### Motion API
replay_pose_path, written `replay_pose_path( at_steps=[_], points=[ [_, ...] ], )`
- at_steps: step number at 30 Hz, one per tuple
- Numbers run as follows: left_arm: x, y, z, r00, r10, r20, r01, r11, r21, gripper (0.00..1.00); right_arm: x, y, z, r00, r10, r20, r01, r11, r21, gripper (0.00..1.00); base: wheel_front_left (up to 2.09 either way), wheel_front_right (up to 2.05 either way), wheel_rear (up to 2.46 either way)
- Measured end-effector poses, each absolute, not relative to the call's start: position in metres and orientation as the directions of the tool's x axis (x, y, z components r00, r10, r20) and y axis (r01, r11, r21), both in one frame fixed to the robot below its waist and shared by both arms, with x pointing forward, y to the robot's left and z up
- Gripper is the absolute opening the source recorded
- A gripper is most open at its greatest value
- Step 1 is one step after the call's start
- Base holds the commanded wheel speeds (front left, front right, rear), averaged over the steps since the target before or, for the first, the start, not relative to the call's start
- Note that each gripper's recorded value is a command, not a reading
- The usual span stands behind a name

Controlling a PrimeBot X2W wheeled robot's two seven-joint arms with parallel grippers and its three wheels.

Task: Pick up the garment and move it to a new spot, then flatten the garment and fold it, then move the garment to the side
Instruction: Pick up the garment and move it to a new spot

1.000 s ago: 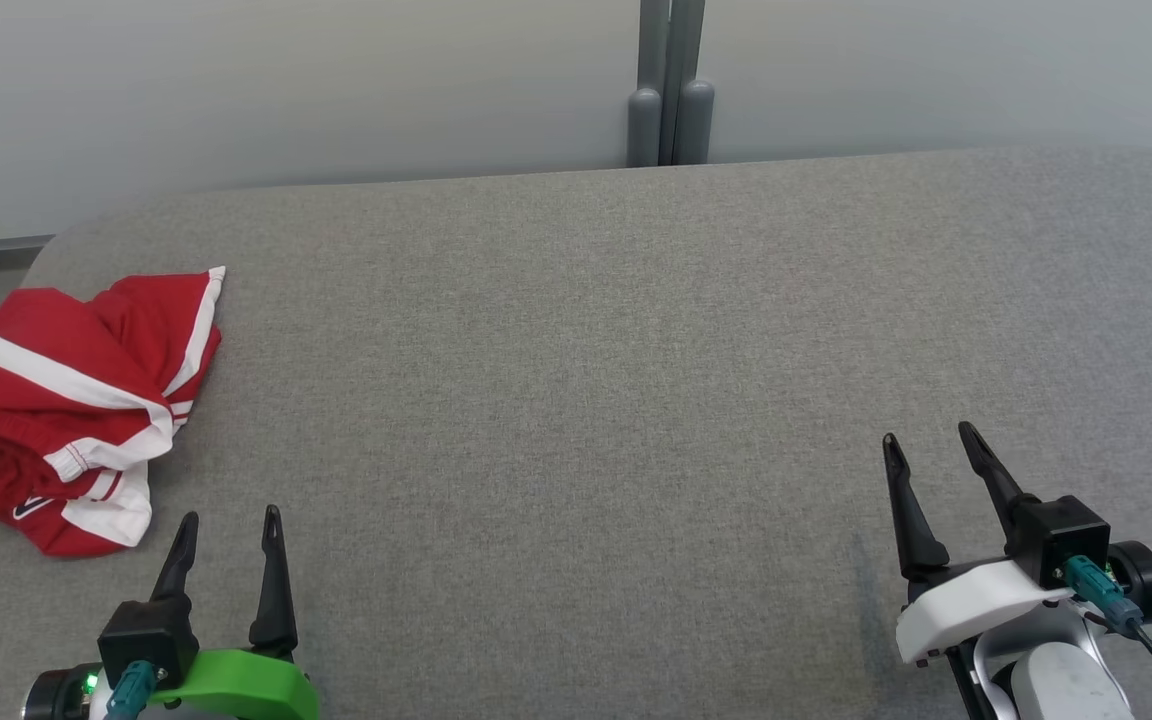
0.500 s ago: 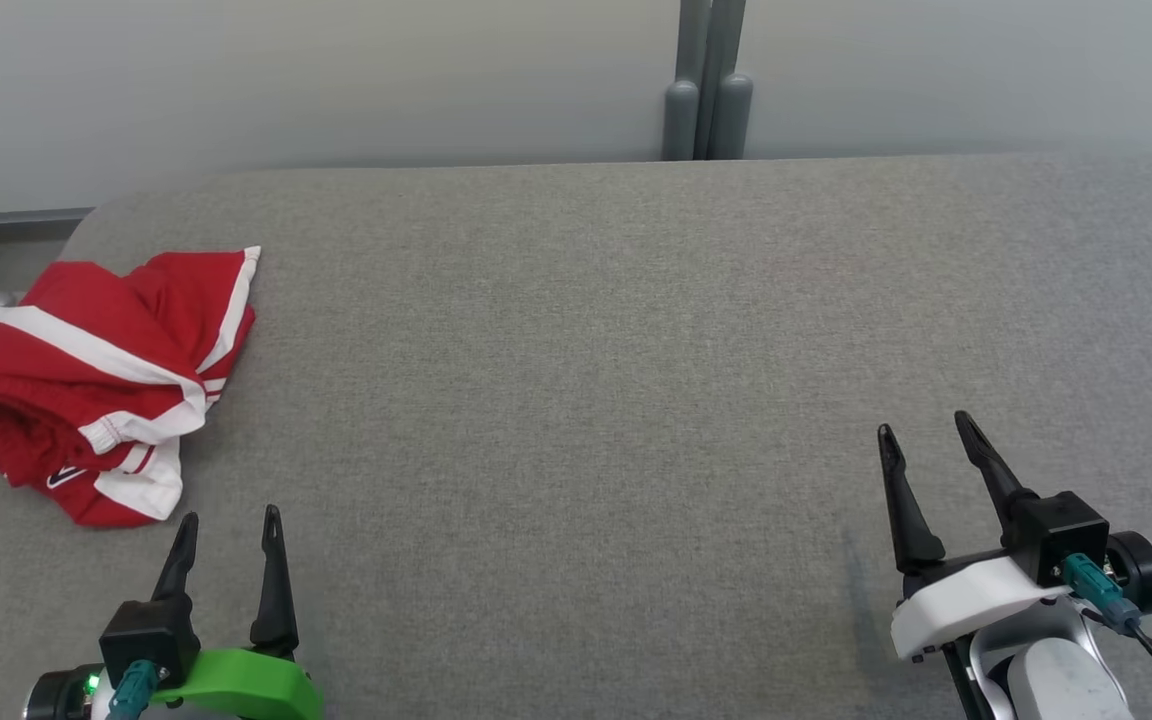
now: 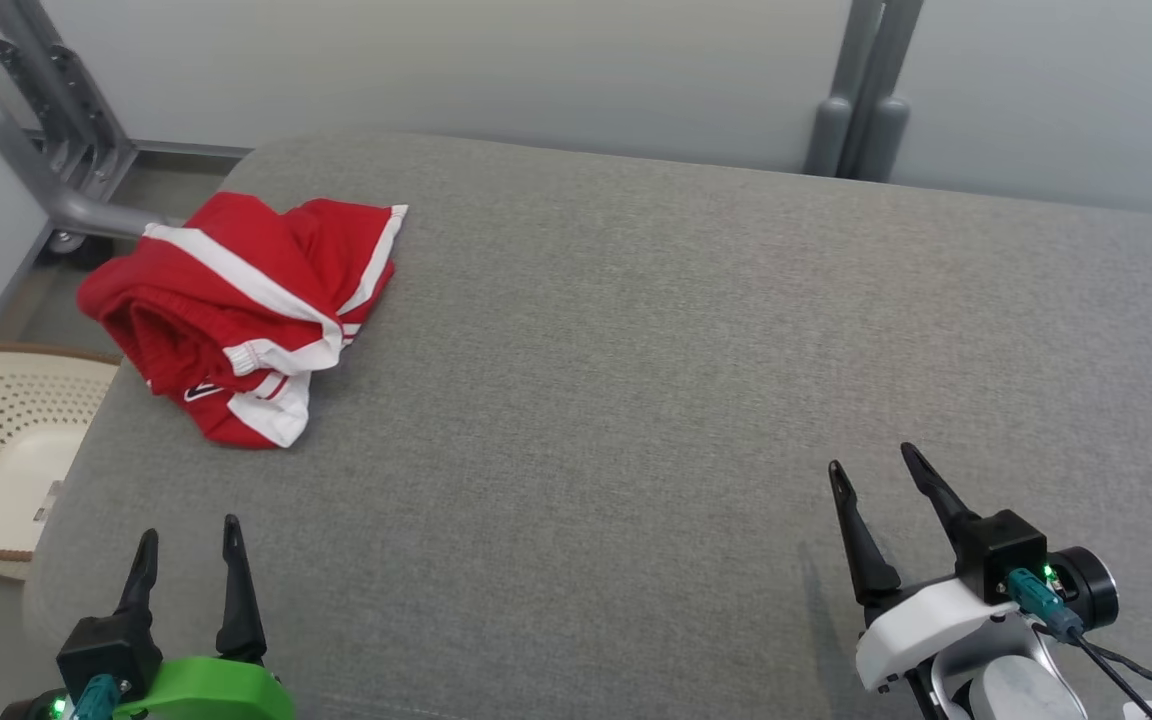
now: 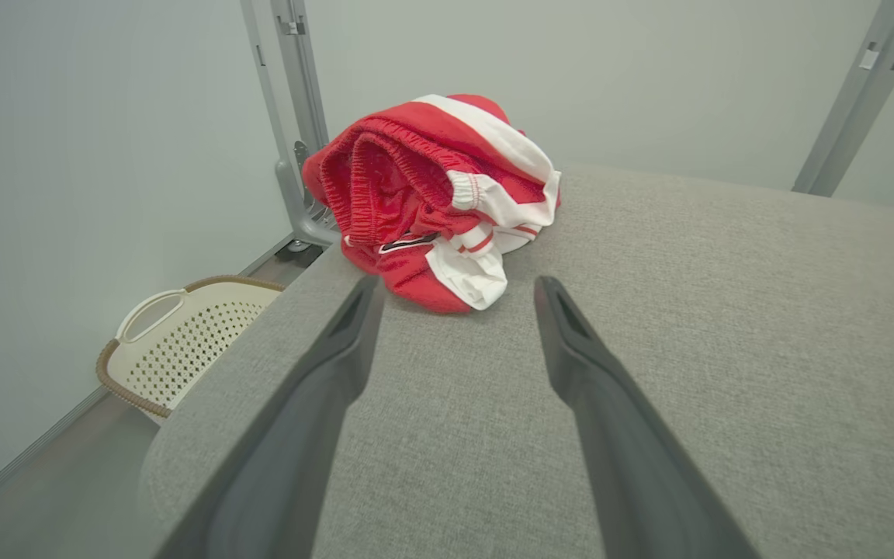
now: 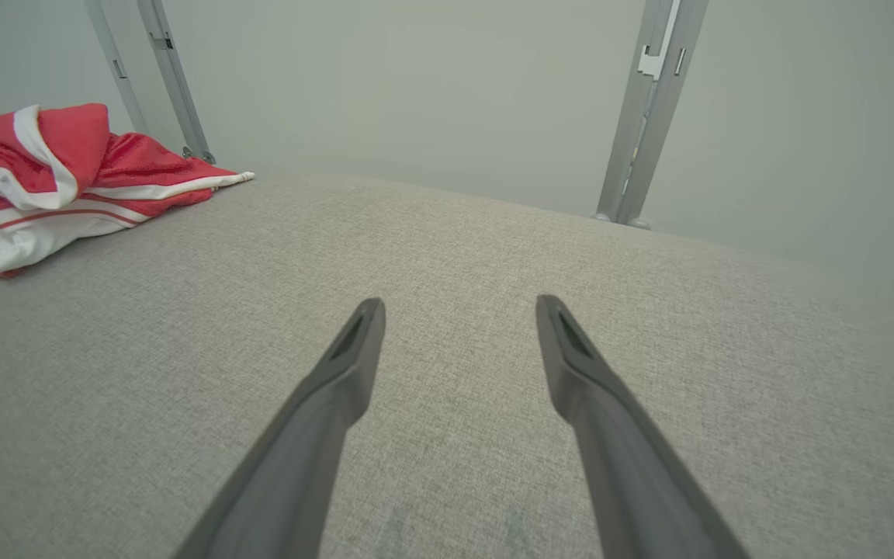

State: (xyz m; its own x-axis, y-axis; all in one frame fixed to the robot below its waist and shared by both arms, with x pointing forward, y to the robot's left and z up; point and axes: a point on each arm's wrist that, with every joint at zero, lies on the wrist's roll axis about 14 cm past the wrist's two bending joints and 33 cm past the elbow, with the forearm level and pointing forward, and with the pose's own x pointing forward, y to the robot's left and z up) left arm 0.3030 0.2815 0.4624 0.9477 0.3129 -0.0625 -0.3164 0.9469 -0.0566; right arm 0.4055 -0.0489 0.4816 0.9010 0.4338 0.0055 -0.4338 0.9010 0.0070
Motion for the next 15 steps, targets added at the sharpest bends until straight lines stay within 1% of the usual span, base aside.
replay_pose_path(
  at_steps=[4,15],
  points=[
    [0.280,0.305,0.462,0.913,0.403,-0.066,-0.407,0.911,-0.071,1.00,0.403,-0.020,0.475,0.860,0.509,-0.013,-0.509,0.860,0.014,1.00,0.00,0.00,0.00],
    [0.215,0.343,0.452,0.820,0.564,-0.100,-0.571,0.818,-0.066,1.00,0.387,0.055,0.470,0.726,0.687,-0.028,-0.686,0.726,0.039,1.00,0.00,0.00,0.00]
  ],
)
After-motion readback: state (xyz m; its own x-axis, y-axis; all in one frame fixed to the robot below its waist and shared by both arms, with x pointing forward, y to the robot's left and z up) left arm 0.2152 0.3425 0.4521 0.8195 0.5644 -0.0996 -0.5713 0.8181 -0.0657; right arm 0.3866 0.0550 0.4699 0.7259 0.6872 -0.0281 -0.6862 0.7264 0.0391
